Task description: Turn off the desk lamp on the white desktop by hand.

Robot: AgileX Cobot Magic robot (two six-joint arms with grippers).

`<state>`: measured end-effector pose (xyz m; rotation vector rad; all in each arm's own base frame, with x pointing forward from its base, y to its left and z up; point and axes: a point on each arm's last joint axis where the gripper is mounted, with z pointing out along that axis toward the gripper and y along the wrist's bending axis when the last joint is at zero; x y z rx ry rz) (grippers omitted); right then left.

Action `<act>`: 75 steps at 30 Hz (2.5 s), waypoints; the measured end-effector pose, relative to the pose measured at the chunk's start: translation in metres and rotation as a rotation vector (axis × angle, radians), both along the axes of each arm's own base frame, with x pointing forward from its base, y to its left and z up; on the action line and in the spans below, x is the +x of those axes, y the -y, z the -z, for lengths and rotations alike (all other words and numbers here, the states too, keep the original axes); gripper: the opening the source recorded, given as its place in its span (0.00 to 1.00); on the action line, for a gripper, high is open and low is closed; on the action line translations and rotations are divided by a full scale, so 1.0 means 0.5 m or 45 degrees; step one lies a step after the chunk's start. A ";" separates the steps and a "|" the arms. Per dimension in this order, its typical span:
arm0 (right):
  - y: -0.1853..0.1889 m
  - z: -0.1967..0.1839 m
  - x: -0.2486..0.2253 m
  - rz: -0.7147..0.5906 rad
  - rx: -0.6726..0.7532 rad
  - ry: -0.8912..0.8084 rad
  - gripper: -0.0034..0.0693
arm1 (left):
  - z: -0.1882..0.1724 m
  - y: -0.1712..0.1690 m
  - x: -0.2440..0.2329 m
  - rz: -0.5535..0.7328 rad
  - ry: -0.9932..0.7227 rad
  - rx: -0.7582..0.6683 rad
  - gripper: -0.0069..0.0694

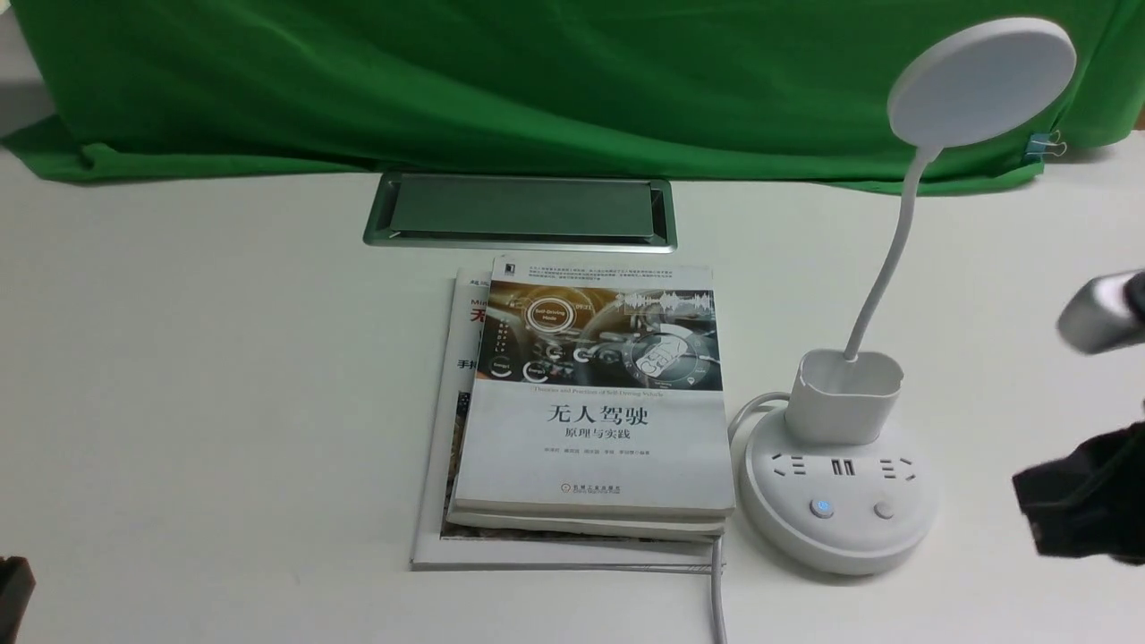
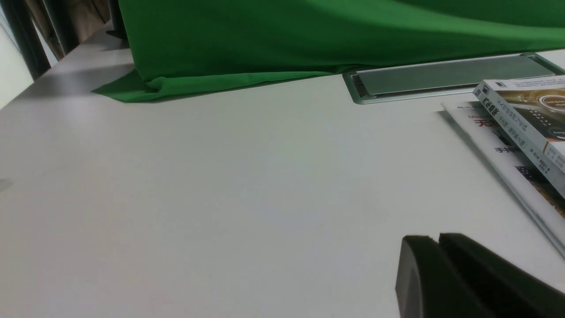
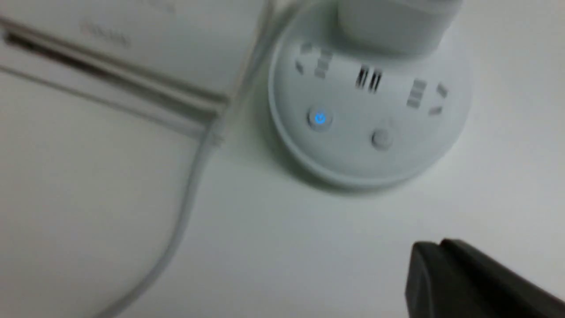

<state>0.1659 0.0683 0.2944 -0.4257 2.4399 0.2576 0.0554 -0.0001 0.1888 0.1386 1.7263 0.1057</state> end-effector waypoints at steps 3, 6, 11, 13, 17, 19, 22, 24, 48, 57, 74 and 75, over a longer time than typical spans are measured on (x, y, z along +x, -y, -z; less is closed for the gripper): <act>0.002 -0.018 -0.004 0.007 0.037 0.108 0.13 | 0.000 0.000 0.000 0.000 0.000 0.000 0.12; 0.009 -0.026 -0.020 0.007 0.058 0.193 0.12 | 0.000 0.000 0.000 0.000 0.000 0.000 0.12; 0.048 0.010 -0.071 0.091 0.095 0.362 0.11 | 0.000 0.000 0.000 0.000 0.000 0.000 0.12; 0.071 0.039 -0.102 0.129 0.079 0.481 0.10 | 0.000 0.000 0.000 0.000 0.000 0.000 0.12; 0.102 0.104 -0.156 0.199 0.035 0.705 0.09 | 0.000 0.000 0.000 0.000 0.000 0.000 0.12; 0.112 0.140 -0.178 0.238 0.028 0.803 0.10 | 0.000 0.000 0.000 0.000 0.000 0.000 0.12; 0.118 0.171 -0.194 0.271 0.029 0.882 0.10 | 0.000 0.000 0.000 0.000 0.000 0.000 0.12; 0.122 0.203 -0.205 0.297 0.025 0.918 0.10 | 0.000 0.000 0.000 0.000 0.000 0.000 0.12; 0.125 0.212 -0.221 0.316 0.014 0.950 0.10 | 0.000 0.000 0.000 0.000 0.000 0.000 0.12; 0.125 0.212 -0.221 0.315 0.013 0.950 0.10 | 0.000 0.000 0.000 0.000 0.000 0.000 0.12; 0.125 0.212 -0.221 0.315 0.012 0.951 0.10 | 0.000 0.000 0.000 0.000 0.000 0.001 0.12; 0.125 0.212 -0.221 0.317 0.015 0.951 0.10 | 0.000 0.000 0.000 0.000 0.000 0.001 0.12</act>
